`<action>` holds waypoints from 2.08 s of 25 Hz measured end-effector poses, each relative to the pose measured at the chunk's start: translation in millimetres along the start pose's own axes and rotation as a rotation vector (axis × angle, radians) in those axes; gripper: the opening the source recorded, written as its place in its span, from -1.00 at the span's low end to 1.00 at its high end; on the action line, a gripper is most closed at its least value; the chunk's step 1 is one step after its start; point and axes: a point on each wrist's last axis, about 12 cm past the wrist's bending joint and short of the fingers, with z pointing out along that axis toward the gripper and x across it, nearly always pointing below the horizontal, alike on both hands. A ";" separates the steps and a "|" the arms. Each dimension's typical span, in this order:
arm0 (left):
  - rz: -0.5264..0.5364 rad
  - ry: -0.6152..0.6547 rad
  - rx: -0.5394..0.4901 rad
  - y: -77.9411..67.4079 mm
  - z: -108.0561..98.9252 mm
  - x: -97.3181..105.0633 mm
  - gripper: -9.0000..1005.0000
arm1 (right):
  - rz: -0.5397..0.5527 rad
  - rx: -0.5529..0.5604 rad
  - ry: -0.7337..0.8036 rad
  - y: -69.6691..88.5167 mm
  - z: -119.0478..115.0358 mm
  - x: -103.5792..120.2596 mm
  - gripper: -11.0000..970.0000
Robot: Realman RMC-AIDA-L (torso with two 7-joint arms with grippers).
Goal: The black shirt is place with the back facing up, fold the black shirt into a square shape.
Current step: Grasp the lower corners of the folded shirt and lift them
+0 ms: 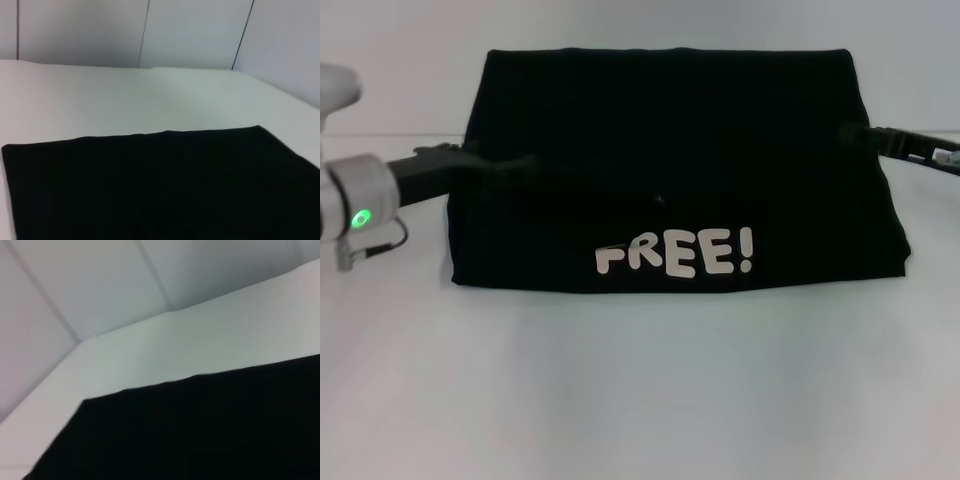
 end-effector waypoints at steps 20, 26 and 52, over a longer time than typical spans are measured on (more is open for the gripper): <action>-0.449 0.165 -0.028 10.5 -29.7 42.2 0.89 | -0.040 -0.073 0.029 8.8 -1.4 5.4 0.40; -0.438 0.201 -0.037 9.4 -26.3 45.9 0.89 | -0.042 -0.062 0.031 8.5 -0.1 6.5 0.40; -0.361 0.255 -0.009 9.1 -30.0 46.2 0.80 | -0.037 -0.053 0.033 5.8 -2.6 10.6 0.38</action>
